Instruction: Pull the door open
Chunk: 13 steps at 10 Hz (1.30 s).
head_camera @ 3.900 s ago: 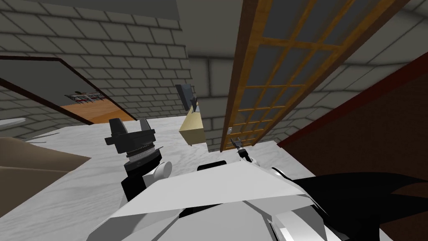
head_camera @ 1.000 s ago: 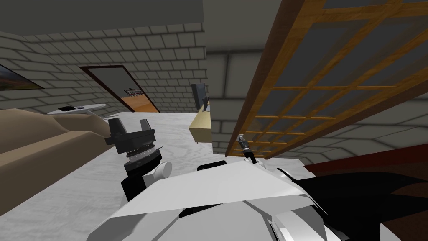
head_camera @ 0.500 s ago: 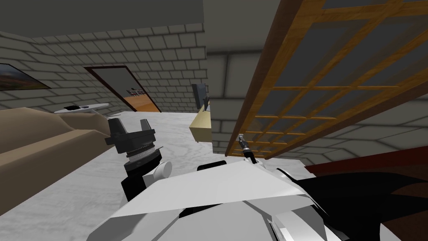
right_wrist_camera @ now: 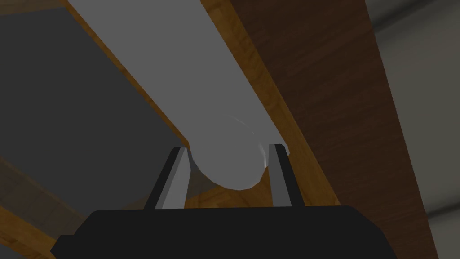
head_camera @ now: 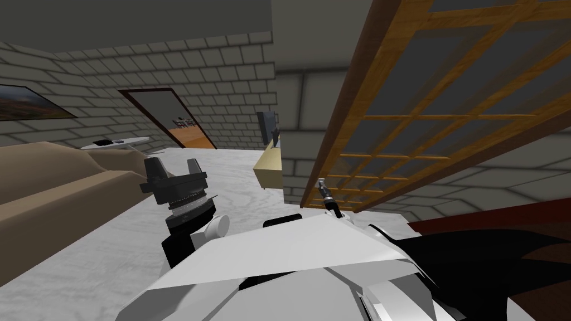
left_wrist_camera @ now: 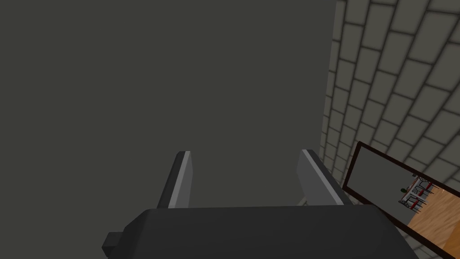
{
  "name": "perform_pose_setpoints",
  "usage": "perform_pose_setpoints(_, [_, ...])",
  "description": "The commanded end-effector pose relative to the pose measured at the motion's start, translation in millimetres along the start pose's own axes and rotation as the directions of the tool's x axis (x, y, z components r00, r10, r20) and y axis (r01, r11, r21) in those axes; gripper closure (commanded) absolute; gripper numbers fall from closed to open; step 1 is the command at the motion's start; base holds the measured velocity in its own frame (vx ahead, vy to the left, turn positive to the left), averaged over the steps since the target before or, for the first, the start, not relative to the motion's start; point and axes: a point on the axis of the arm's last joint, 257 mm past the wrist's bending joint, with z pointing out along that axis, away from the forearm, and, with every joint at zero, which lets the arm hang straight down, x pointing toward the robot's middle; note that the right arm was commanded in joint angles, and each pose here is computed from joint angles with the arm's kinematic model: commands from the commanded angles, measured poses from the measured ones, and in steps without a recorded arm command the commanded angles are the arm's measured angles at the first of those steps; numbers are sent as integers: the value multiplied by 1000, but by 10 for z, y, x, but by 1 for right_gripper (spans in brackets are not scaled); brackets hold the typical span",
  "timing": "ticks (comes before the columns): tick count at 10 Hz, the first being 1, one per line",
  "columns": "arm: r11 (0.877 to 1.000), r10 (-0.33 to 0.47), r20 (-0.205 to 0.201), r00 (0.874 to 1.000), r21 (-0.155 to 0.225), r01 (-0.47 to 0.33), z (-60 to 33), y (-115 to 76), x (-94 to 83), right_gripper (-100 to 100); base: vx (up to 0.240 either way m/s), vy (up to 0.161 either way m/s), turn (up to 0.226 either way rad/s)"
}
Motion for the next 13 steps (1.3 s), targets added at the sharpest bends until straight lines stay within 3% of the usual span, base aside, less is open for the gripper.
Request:
perform_pose_setpoints(1, [998, 57, 1, 998, 2, -57, -9, 2, 8, 100, -34, -13, 37])
perform_pose_setpoints(7, [981, 194, 5, 981, 3, -194, -10, 15, 7, 100, -26, -10, 24])
perform_pose_setpoints(10, [960, 279, 8, 960, 3, -279, -11, 25, 8, 100, -33, -9, 27])
perform_pose_setpoints(11, [974, 227, 9, 974, 2, -227, -65, -21, -12, -100, -10, 17, -18])
perform_pose_setpoints(13, [984, 180, 9, 984, 1, -180, -125, -71, -37, -100, 5, 38, -30])
